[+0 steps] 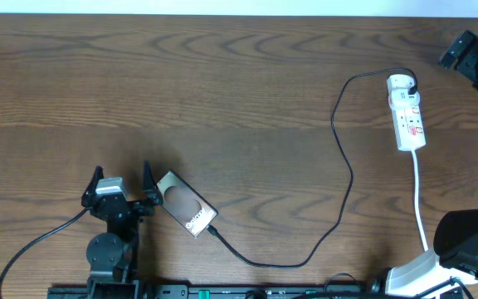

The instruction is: Plug charger to phone and switch on socket

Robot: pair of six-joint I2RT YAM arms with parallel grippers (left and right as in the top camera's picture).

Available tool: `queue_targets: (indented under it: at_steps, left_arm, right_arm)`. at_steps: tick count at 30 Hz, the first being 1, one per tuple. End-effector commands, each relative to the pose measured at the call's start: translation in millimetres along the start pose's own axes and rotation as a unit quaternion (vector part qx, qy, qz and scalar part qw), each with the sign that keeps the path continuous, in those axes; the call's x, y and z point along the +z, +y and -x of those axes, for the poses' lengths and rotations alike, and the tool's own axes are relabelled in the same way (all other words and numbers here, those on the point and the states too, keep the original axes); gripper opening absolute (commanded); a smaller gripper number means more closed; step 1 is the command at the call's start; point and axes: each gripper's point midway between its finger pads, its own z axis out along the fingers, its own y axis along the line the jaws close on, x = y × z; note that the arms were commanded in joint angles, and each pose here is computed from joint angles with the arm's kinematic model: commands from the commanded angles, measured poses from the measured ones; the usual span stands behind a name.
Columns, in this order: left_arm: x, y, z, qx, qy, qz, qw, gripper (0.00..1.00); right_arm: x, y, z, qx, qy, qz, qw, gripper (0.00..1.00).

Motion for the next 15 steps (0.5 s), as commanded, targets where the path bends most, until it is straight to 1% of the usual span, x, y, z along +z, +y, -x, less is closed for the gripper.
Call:
queue_targets:
  at_steps: [1, 4, 15]
  left_arm:
    - [-3, -3, -11, 0.013, 0.019, -0.017, 1.000, 0.92]
    - [-4, -1, -28, 0.015, 0.056, -0.014, 0.998, 0.92]
    - [-4, 1, -29, 0.015, 0.056, -0.010, 0.998, 0.92]
  right_arm:
    - [2, -2, -1, 0.003, 0.002, -0.004, 1.000, 0.99]
    - [2, -2, -1, 0.004, 0.002, -0.004, 1.000, 0.99]
    - [2, -2, -1, 0.003, 0.002, -0.004, 1.000, 0.99]
